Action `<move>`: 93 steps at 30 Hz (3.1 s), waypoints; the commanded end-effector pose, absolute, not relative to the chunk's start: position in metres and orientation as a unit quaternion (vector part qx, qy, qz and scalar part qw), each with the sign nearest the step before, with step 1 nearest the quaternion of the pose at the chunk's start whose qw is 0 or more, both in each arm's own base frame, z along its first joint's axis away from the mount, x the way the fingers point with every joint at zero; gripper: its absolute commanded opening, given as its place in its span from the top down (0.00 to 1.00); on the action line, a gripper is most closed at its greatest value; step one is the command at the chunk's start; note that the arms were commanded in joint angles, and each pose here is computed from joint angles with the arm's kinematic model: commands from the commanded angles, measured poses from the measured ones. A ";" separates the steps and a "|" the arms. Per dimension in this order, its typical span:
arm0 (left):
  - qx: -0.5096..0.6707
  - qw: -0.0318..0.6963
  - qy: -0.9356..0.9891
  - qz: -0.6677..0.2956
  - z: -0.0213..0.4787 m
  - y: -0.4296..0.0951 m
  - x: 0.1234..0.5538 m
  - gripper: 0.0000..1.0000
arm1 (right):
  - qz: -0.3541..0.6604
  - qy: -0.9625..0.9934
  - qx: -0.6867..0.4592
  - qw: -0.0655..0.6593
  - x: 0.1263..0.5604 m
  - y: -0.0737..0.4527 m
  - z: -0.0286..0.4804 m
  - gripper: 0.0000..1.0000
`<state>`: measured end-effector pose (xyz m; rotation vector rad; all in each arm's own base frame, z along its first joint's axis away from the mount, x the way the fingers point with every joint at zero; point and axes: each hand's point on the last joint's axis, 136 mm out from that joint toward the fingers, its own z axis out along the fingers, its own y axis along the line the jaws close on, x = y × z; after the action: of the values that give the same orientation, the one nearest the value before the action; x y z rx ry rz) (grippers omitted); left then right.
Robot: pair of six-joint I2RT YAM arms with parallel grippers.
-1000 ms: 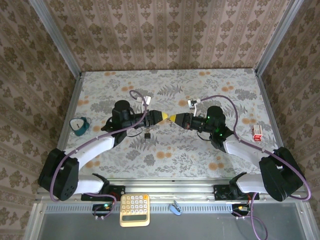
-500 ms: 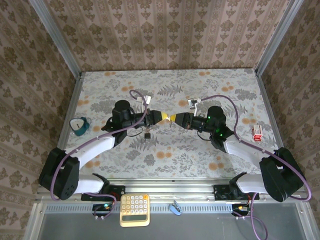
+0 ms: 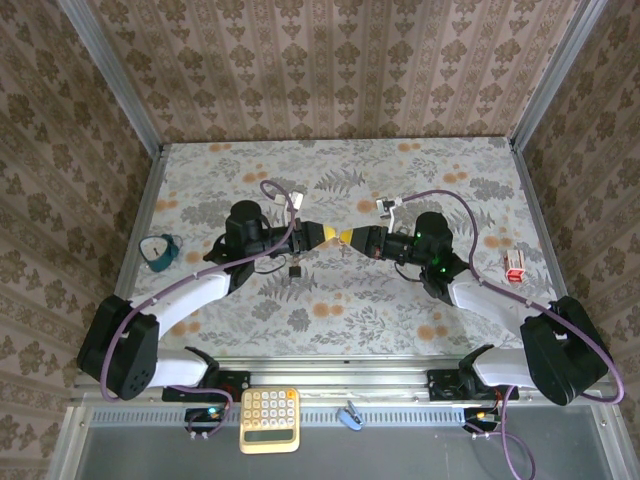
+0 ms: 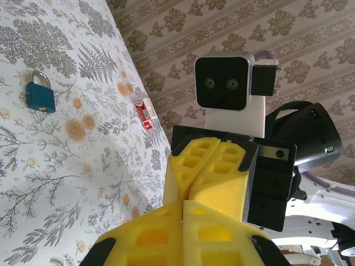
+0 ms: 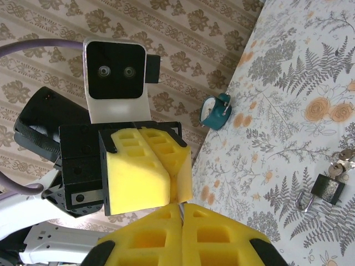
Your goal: Unlock with the key
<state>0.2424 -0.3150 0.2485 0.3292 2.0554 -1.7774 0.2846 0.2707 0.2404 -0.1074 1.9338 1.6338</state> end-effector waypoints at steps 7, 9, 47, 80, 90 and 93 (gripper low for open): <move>0.142 0.212 0.729 -0.636 0.258 -0.320 0.241 1.00 | 0.614 0.725 -0.080 0.302 0.272 0.275 0.249 1.00; 0.135 0.216 0.734 -0.629 0.257 -0.318 0.244 0.78 | 0.610 0.728 -0.075 0.303 0.273 0.273 0.247 1.00; 0.209 0.179 0.924 -0.266 0.114 -0.440 0.325 0.31 | 0.291 0.816 0.294 0.404 0.253 0.038 0.155 1.00; 0.274 0.255 0.923 -0.084 0.027 -0.511 0.366 0.34 | 0.281 0.819 0.312 0.390 0.244 0.028 0.131 1.00; 0.275 0.214 0.937 -0.034 0.008 -0.482 0.356 0.59 | 0.284 0.818 0.317 0.387 0.245 0.028 0.129 1.00; 0.253 0.199 0.946 -0.045 0.014 -0.466 0.357 0.60 | 0.287 0.817 0.317 0.387 0.245 0.029 0.129 1.00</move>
<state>0.3686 -0.5053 0.0283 0.7202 2.5098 -0.2259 0.2489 0.0265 0.1364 0.7995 2.0622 0.7129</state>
